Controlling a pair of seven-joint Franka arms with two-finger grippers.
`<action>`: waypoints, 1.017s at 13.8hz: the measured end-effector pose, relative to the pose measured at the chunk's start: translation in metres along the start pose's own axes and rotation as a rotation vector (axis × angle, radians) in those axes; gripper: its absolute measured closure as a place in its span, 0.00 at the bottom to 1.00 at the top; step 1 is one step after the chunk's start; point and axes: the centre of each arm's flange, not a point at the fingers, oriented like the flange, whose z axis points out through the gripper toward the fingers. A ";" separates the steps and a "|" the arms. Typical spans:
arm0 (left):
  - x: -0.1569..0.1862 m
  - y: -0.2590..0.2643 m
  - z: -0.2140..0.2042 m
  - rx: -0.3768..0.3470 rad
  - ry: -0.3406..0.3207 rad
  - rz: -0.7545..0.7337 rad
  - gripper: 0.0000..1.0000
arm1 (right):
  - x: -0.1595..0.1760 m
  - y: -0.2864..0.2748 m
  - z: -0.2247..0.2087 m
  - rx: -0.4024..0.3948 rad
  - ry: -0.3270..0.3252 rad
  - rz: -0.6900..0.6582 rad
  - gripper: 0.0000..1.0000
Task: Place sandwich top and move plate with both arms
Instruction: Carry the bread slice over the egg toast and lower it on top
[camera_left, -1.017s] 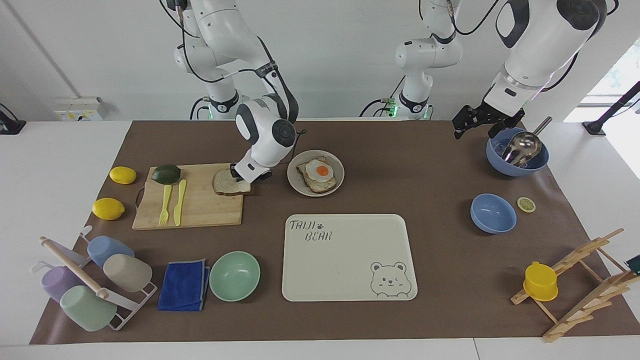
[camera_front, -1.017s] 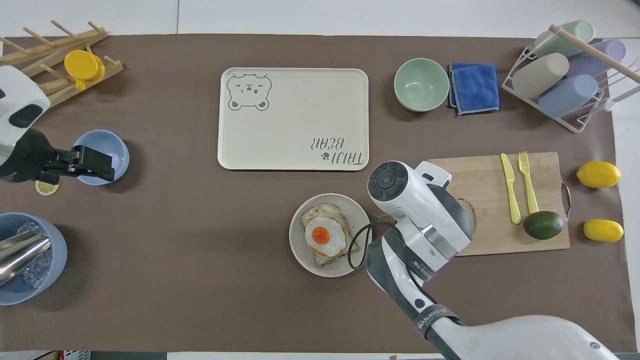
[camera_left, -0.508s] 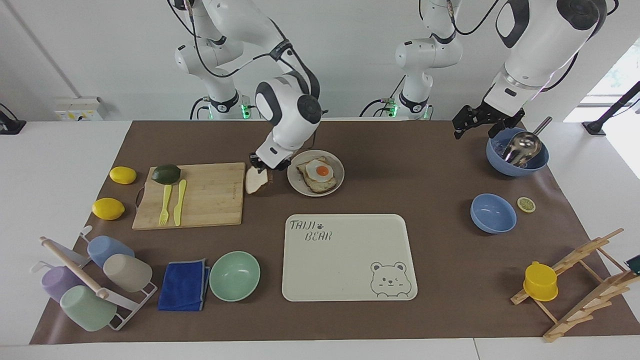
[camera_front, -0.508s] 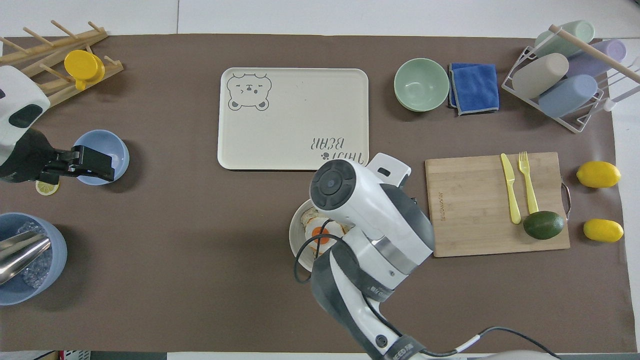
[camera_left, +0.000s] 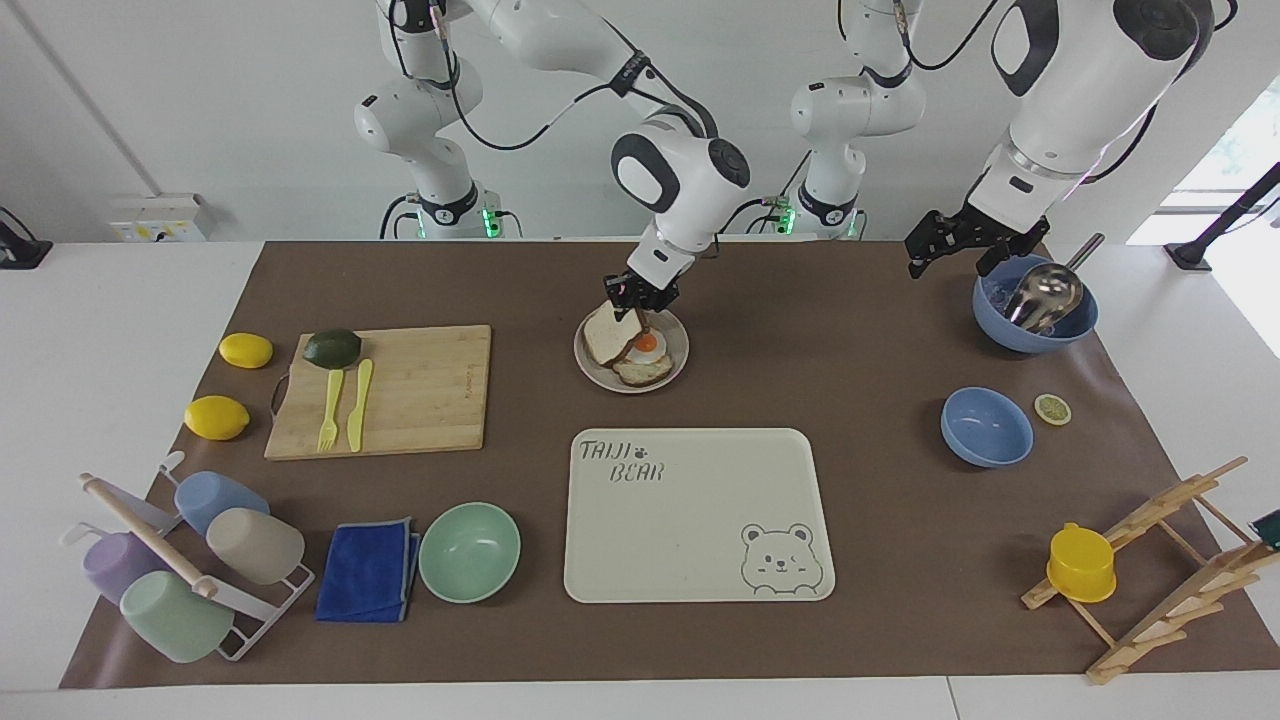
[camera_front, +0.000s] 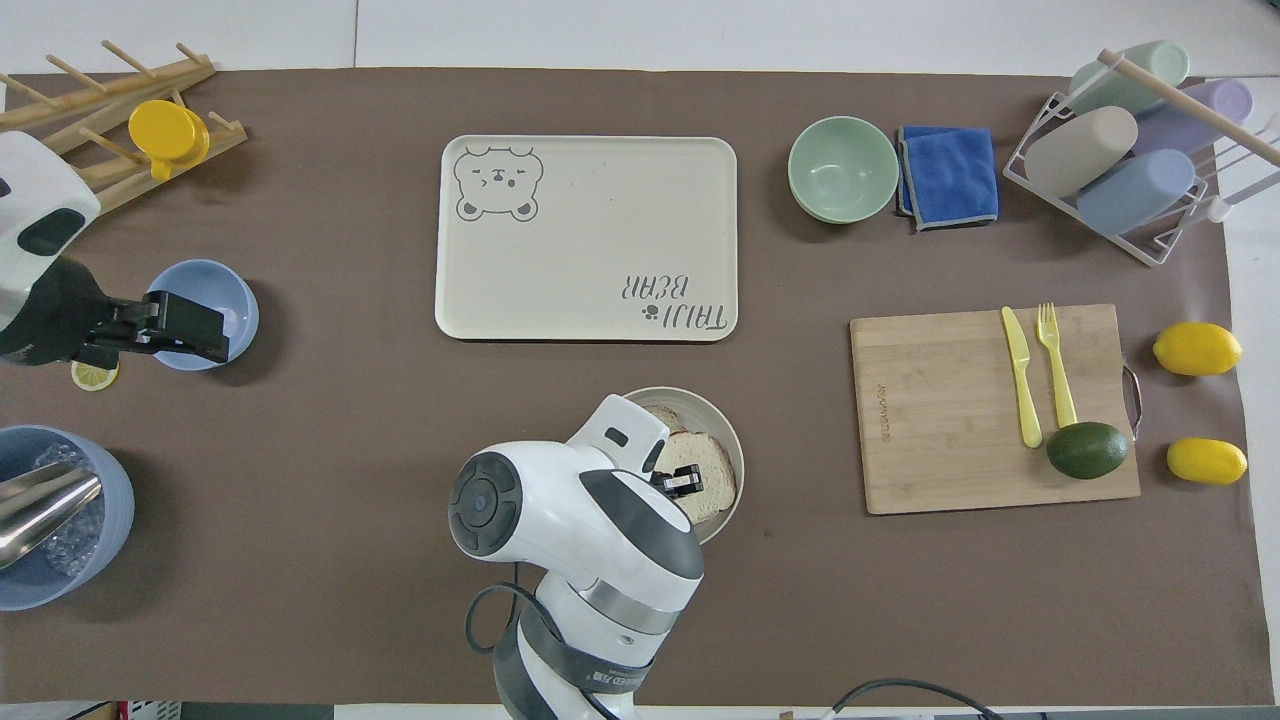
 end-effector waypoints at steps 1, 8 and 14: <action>0.000 0.000 0.000 0.000 0.000 0.000 0.00 | 0.002 -0.006 0.007 0.003 0.003 0.004 0.90; 0.000 0.000 0.000 0.000 0.000 0.000 0.00 | 0.015 -0.006 -0.013 0.104 0.062 0.040 0.28; 0.000 0.000 0.000 0.000 0.000 0.000 0.00 | 0.059 0.160 -0.074 0.235 0.069 0.205 0.00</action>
